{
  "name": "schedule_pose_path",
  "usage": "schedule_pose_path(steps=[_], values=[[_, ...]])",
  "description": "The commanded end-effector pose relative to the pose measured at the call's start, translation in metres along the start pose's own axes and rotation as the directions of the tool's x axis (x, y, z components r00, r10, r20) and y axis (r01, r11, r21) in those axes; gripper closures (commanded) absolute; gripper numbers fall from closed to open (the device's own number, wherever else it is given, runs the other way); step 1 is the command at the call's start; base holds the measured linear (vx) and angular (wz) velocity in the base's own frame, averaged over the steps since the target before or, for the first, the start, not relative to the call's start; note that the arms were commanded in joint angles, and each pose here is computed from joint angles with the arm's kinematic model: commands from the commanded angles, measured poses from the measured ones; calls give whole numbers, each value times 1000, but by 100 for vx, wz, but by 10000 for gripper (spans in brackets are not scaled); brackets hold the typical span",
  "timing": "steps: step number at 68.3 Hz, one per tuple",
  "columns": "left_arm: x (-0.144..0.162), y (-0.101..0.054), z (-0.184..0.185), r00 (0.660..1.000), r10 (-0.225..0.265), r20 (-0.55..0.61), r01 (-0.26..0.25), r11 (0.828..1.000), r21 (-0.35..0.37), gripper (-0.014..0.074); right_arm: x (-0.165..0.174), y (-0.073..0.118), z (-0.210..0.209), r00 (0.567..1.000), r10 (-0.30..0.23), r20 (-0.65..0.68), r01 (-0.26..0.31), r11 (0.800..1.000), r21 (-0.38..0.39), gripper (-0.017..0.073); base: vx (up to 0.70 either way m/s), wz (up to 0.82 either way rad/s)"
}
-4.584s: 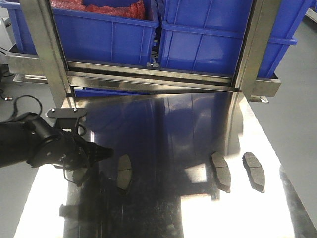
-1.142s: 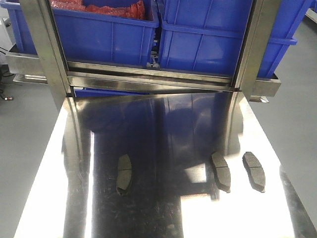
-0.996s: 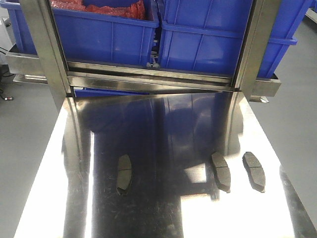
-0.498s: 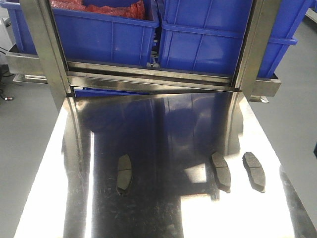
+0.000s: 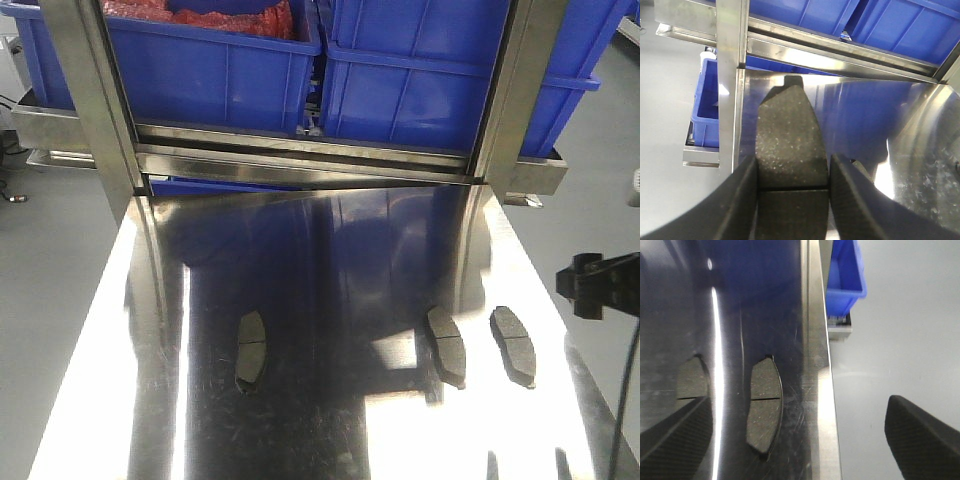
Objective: Move and align brake pads A on conveyor
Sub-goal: 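Lower the right gripper onto the brake pad nearest the right arm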
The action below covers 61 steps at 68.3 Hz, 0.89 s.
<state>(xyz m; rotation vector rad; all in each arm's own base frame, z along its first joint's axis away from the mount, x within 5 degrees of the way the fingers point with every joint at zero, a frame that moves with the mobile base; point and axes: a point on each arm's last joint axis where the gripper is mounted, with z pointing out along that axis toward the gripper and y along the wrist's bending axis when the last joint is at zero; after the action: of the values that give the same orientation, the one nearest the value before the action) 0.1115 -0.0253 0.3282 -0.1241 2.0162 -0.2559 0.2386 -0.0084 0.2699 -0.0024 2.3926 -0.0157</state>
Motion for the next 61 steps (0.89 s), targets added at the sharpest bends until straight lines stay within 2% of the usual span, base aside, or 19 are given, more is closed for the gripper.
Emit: schedule_pose_path(steps=[1,13,23,31,61], values=[[-13,-6,-5,996,9,86,-14,998,55,416,-21,-3,13,999,-24,38,24,1000,9,-92,0,0],[-13,-6,-5,996,9,86,-14,998,55,416,-22,0,53,996,-8,-92,6,1000,-18,-88,0,0],[-13,-6,-5,996,9,86,-14,998,55,416,-20,20,79,984,-70,-164,60,996,-65,-84,0,0],[-13,-6,-5,996,9,86,-14,998,55,416,-17,30,98,974,-88,-207,71,994,-86,-81,0,0],[-13,-6,-5,996,9,86,-14,998,55,416,-8,32,123,961,-85,-263,64,994,-86,-50,0,0]])
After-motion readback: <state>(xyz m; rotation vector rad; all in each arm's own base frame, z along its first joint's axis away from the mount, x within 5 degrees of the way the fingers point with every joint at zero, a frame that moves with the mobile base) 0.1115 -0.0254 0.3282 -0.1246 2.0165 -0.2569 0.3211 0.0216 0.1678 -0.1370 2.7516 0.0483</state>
